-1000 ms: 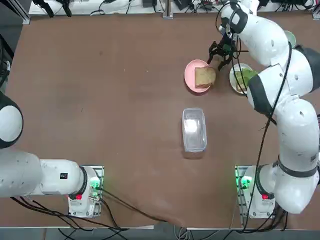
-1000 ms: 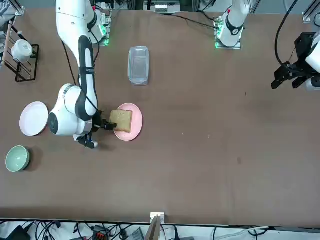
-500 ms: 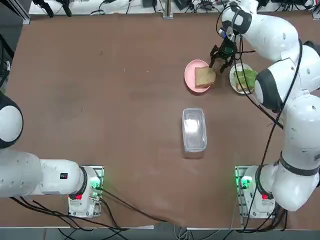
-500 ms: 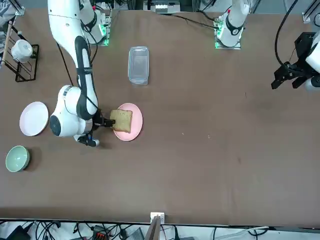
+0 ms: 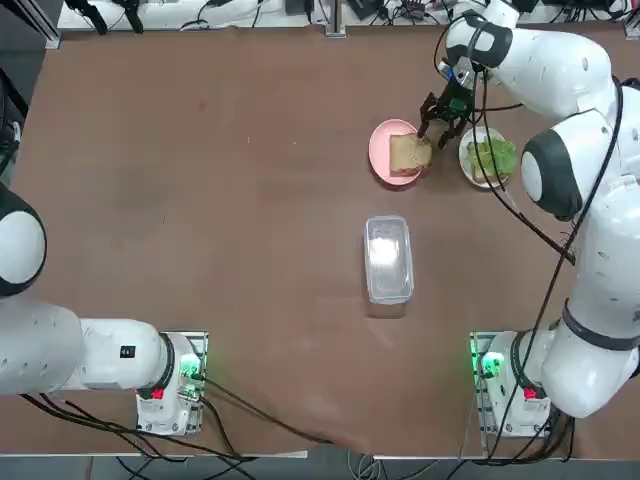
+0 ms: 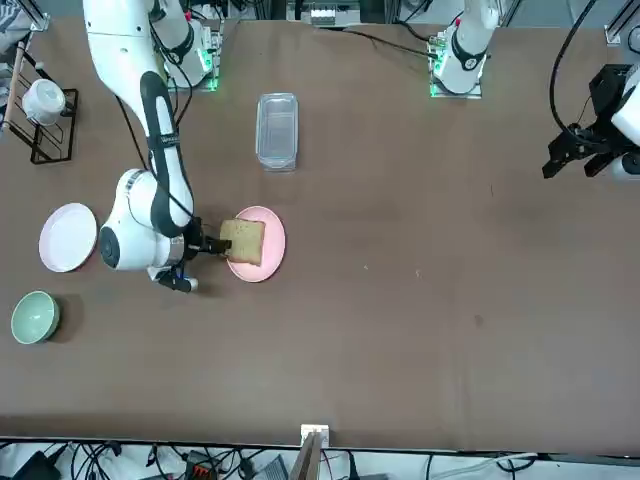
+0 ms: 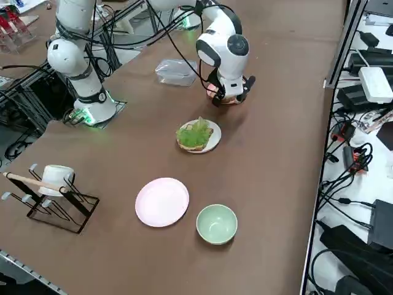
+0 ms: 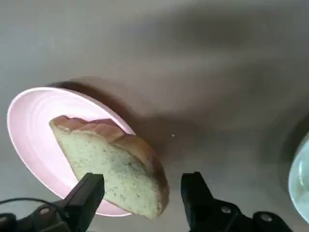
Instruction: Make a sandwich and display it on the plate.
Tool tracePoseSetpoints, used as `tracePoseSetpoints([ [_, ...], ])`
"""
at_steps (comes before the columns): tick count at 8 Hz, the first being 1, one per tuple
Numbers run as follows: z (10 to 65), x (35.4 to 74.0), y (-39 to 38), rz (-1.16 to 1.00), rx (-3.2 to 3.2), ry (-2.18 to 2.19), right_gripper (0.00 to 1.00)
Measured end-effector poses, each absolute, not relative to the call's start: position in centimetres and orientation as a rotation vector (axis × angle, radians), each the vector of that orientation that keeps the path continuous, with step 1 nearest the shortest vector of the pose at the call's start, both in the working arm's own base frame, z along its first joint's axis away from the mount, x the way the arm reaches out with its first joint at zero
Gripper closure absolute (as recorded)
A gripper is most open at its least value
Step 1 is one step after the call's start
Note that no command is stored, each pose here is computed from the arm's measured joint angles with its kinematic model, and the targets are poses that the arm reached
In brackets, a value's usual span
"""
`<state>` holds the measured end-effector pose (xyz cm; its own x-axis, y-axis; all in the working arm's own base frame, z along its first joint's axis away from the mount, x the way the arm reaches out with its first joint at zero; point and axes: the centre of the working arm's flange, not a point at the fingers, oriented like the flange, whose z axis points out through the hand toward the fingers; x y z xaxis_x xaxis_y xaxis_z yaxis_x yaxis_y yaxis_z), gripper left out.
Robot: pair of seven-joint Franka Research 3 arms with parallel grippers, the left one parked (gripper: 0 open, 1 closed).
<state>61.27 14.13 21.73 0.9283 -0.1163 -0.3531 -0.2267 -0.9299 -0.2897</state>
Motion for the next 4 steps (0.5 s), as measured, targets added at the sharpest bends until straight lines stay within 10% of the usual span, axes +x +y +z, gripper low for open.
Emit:
tracePoseSetpoints([
  [4, 20.74, 60.77, 14.66, 0.463, -2.762, 0.252, 0.05],
])
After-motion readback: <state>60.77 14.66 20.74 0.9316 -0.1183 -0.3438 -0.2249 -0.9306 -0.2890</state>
